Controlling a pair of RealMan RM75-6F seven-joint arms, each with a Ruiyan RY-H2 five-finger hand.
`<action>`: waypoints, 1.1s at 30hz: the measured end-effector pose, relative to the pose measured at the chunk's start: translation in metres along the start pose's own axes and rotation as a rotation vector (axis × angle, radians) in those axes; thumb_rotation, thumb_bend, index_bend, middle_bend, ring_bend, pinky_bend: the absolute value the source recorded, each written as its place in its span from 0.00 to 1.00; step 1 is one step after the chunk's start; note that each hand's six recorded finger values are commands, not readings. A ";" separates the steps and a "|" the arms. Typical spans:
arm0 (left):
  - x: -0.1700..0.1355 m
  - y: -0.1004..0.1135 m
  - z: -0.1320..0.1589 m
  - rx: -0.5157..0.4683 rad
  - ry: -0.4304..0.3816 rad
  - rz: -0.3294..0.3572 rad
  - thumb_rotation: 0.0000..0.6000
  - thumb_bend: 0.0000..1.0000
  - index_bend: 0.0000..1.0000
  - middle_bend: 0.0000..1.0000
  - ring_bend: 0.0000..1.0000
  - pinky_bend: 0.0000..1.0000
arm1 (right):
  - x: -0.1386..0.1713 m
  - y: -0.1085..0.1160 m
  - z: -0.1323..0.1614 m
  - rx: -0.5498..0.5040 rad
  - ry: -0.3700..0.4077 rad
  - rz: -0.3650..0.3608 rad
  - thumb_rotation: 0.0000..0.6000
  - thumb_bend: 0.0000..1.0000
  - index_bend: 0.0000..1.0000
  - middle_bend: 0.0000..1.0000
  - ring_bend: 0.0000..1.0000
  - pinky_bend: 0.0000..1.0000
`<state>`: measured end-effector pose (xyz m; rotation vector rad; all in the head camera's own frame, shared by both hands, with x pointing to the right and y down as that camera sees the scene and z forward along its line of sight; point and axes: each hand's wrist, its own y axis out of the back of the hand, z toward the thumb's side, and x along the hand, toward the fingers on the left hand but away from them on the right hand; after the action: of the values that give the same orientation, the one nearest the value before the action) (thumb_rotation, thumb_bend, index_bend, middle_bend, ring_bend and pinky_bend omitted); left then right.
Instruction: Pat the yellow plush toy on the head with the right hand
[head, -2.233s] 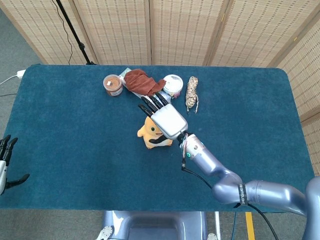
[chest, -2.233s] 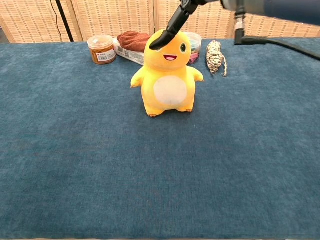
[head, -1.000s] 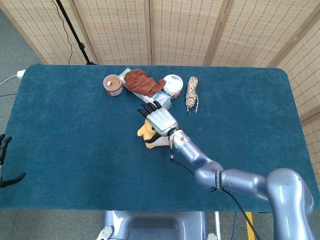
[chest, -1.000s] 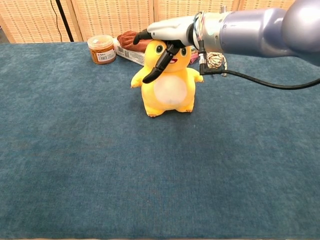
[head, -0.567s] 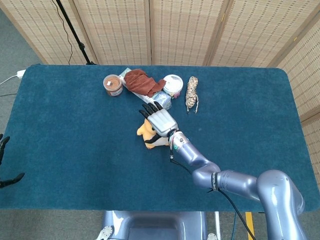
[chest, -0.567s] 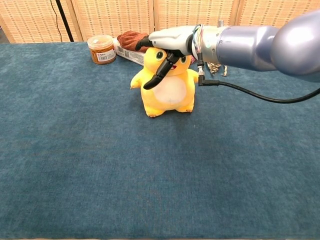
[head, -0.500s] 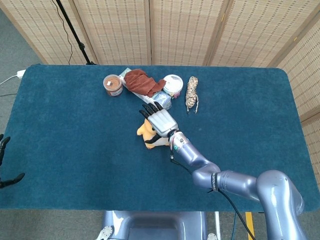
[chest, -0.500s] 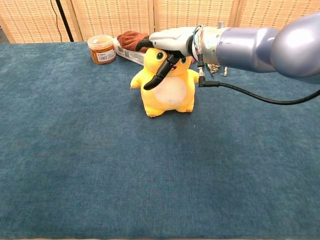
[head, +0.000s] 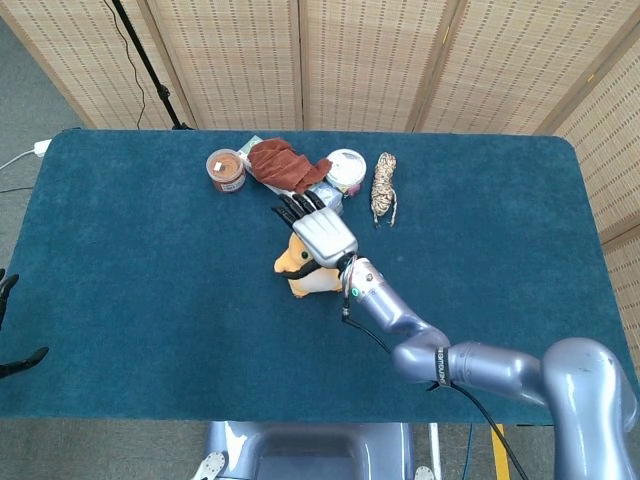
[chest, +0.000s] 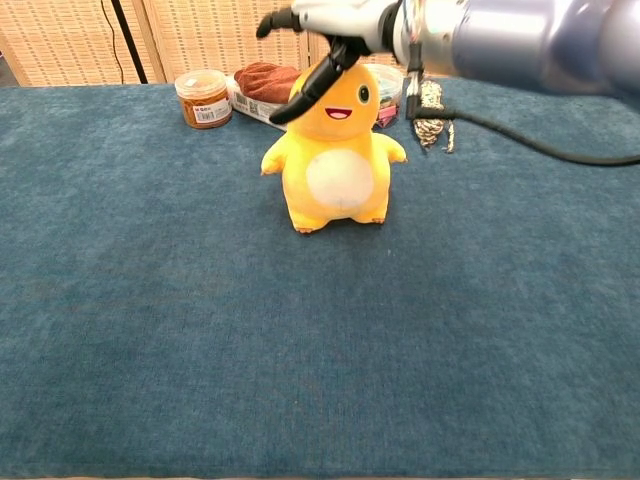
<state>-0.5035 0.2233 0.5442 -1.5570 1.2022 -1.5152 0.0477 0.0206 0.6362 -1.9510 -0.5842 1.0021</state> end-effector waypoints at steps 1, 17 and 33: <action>0.000 0.000 0.000 -0.001 -0.001 0.001 1.00 0.00 0.00 0.00 0.00 0.00 | 0.003 0.006 0.001 -0.002 0.002 -0.010 0.53 0.00 0.00 0.00 0.00 0.00; -0.005 0.000 0.002 -0.009 -0.027 -0.005 1.00 0.00 0.00 0.00 0.00 0.00 | 0.112 0.061 -0.064 0.149 -0.110 -0.182 0.52 0.00 0.00 0.00 0.00 0.00; -0.015 0.001 0.007 -0.002 -0.061 0.008 1.00 0.00 0.00 0.00 0.00 0.00 | 0.287 0.005 -0.197 0.338 -0.437 -0.181 0.57 0.00 0.00 0.00 0.00 0.00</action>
<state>-0.4954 0.2355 0.5363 -1.5863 1.1747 -1.4512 0.3733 0.1269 0.5734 -1.3644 -0.7605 1.3248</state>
